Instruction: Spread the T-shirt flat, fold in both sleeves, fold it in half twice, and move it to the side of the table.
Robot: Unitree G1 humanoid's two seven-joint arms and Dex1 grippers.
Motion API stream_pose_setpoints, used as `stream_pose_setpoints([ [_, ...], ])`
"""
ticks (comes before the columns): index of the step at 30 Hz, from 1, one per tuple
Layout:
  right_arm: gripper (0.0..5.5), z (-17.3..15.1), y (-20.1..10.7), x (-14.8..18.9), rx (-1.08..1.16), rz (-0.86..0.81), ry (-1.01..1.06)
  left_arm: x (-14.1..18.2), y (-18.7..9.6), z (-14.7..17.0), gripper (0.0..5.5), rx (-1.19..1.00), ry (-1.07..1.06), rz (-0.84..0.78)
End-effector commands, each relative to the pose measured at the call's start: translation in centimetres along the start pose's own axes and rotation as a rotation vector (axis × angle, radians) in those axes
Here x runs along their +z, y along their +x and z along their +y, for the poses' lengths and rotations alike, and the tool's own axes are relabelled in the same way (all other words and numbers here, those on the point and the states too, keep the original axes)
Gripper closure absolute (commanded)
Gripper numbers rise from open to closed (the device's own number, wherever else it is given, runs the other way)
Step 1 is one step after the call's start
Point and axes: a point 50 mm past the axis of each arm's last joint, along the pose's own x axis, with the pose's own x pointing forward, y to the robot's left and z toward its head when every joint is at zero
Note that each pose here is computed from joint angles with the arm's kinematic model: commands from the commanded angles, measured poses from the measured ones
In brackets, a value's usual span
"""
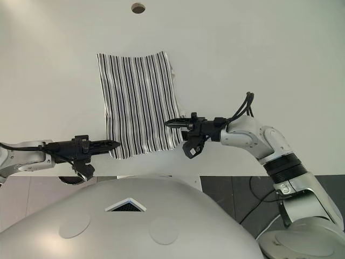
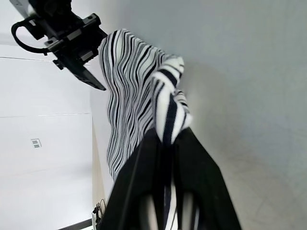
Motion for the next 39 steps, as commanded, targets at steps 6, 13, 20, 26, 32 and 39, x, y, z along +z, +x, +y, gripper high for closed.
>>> stream_pose_setpoints([
  [6,5.0,3.5,-0.3,-0.3,0.203,0.082,0.134,0.2,0.0,-3.0,5.41,-0.159,-0.066,0.051],
  [13,5.36,3.2,-1.5,-0.1,0.192,0.117,0.226,0.5,0.7,-2.1,5.41,-0.088,-0.065,0.02],
  [20,5.36,0.5,-5.7,2.9,0.069,0.152,0.417,1.6,1.5,0.6,5.41,0.098,-0.139,-0.021],
  [26,5.36,-1.2,-8.0,5.9,0.013,0.135,0.437,3.5,0.7,3.7,5.41,0.219,-0.331,-0.066],
  [32,5.36,-1.2,-9.2,7.8,0.013,0.124,0.453,5.4,-1.6,7.8,5.41,0.335,-0.547,-0.175],
  [39,5.36,-2.0,-9.1,6.8,-0.021,0.167,0.409,3.5,-1.6,7.3,5.41,0.315,-0.557,-0.06],
])
